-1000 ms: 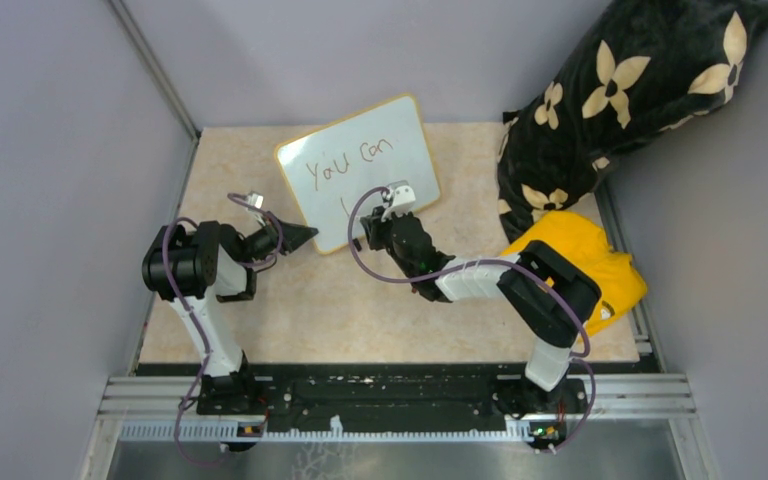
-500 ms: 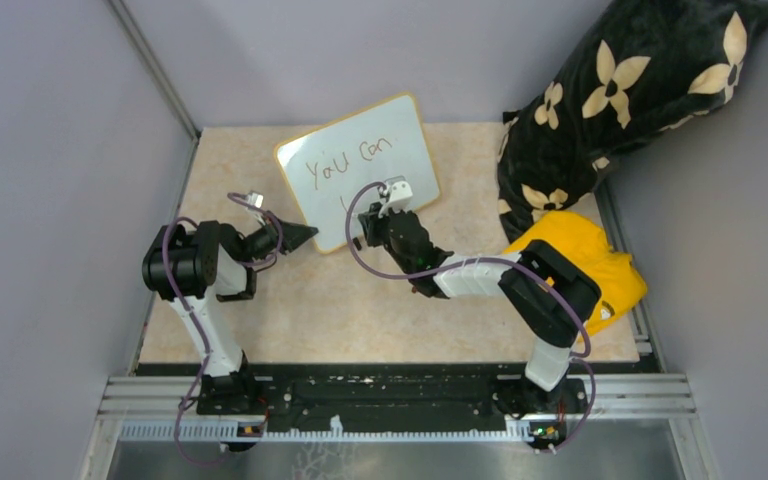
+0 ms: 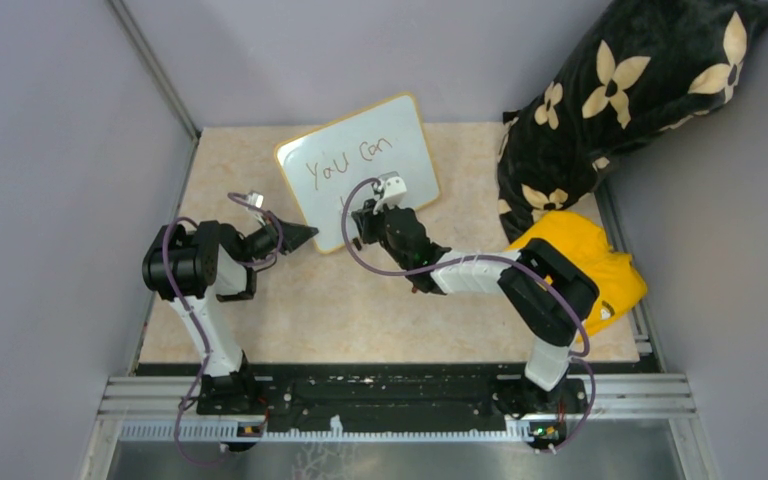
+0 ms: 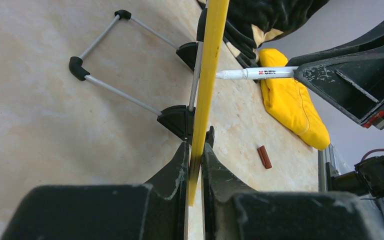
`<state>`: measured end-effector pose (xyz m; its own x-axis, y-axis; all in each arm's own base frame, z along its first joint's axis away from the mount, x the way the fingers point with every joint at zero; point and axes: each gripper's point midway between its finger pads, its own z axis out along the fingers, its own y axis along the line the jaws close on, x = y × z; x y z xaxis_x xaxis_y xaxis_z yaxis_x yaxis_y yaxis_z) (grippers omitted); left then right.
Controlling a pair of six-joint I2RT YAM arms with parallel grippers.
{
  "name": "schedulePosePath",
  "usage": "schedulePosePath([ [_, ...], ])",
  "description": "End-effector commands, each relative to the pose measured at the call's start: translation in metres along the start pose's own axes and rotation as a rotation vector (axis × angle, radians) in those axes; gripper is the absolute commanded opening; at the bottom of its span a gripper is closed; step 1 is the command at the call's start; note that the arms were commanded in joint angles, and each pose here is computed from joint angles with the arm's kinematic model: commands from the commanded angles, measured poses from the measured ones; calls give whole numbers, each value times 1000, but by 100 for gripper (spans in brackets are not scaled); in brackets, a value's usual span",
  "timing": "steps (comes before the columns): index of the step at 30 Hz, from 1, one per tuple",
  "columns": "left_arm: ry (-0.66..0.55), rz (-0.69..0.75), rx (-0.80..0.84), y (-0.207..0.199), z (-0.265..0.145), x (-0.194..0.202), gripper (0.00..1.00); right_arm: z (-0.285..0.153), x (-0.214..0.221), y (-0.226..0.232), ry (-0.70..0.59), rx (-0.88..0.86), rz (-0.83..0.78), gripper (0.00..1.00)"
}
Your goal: Write a sentence on the whiteboard
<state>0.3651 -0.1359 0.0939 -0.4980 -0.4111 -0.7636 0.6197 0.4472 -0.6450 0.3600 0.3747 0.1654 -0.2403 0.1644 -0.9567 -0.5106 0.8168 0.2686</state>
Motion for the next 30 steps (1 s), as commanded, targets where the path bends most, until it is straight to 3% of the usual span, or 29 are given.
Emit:
schedulePosePath([
  [1, -27, 79, 69, -13, 3, -10, 0, 7, -10, 21, -15, -71, -3, 0],
  [30, -24, 73, 65, -12, 4, -10, 0, -11, 18, -7, 65, 18, -71, 0],
])
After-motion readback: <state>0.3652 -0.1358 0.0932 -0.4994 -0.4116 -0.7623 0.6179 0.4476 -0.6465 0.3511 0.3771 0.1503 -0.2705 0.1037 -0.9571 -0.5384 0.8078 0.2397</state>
